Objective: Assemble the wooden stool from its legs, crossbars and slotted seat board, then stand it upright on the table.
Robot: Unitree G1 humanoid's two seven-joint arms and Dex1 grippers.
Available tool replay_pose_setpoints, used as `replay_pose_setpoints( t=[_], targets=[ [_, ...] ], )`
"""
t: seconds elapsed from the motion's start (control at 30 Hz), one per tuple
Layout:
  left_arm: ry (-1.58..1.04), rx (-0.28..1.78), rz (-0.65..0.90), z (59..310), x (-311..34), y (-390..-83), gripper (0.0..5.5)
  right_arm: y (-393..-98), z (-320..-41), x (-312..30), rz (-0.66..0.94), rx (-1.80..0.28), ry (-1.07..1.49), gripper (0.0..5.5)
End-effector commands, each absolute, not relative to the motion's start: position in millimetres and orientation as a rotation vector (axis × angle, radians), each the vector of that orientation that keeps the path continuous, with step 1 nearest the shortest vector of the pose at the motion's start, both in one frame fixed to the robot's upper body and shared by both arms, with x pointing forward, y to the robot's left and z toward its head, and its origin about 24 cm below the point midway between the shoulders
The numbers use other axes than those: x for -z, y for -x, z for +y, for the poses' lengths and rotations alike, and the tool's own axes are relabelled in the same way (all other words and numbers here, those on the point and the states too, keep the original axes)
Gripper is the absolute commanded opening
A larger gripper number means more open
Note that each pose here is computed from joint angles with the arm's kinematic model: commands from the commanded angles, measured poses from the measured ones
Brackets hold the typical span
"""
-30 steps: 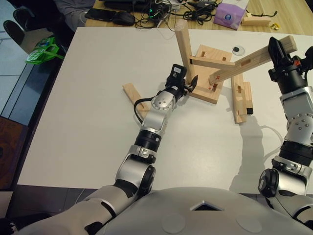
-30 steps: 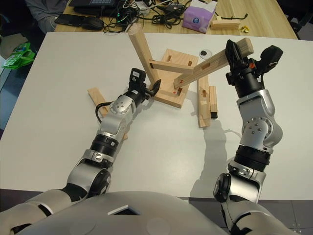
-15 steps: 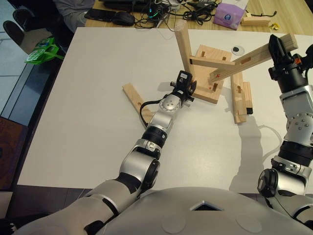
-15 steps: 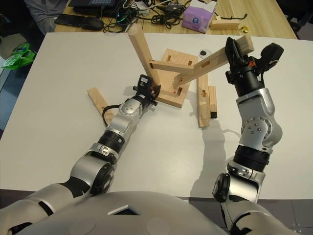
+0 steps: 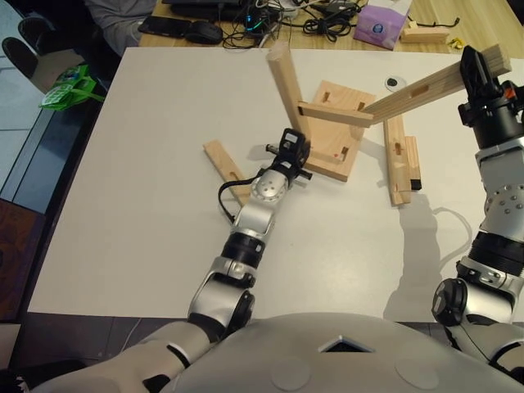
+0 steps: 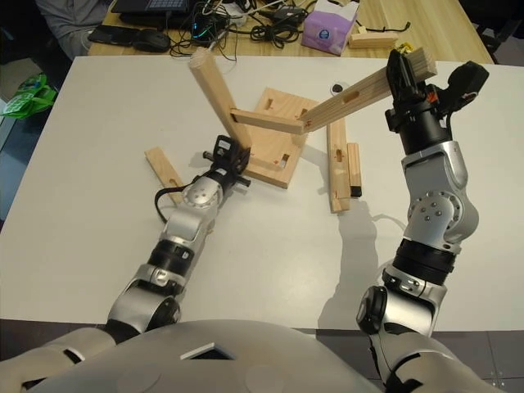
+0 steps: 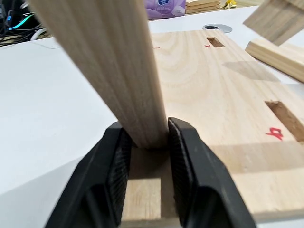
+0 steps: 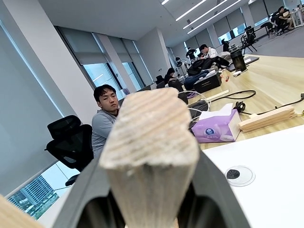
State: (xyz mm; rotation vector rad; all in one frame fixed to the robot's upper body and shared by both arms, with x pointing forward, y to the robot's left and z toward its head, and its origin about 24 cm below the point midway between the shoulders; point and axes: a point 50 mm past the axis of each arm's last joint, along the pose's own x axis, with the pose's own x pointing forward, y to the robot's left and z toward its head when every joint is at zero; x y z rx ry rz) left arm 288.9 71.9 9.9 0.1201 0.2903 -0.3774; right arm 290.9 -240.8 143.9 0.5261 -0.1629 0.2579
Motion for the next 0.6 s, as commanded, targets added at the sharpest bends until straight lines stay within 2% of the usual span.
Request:
replay_pose_setpoints(
  t=[0.03,0.13,0.27,0.5,0.6],
  targets=[
    [-0.240,0.146,0.468,142,22,-251,1.11,-288,-244,-155,-0.195,-0.267,-0.504,1.00],
    [-0.179,0.033,0.519,152,26,-226,1.11,-286,-243,-156,-0.173,-0.292,-0.497,1.00],
    [-0.084,0.047,0.578,129,23,-208,1.11,-287,-235,-157,-0.140,-0.342,-0.496,1.00],
    [0.094,0.155,0.646,87,-2,-207,1.09,-282,-209,-154,-0.038,-0.496,-0.499,1.00],
    [0.123,0.181,0.653,79,-12,-205,1.07,-277,-198,-153,0.001,-0.572,-0.506,1.00]
  ],
)
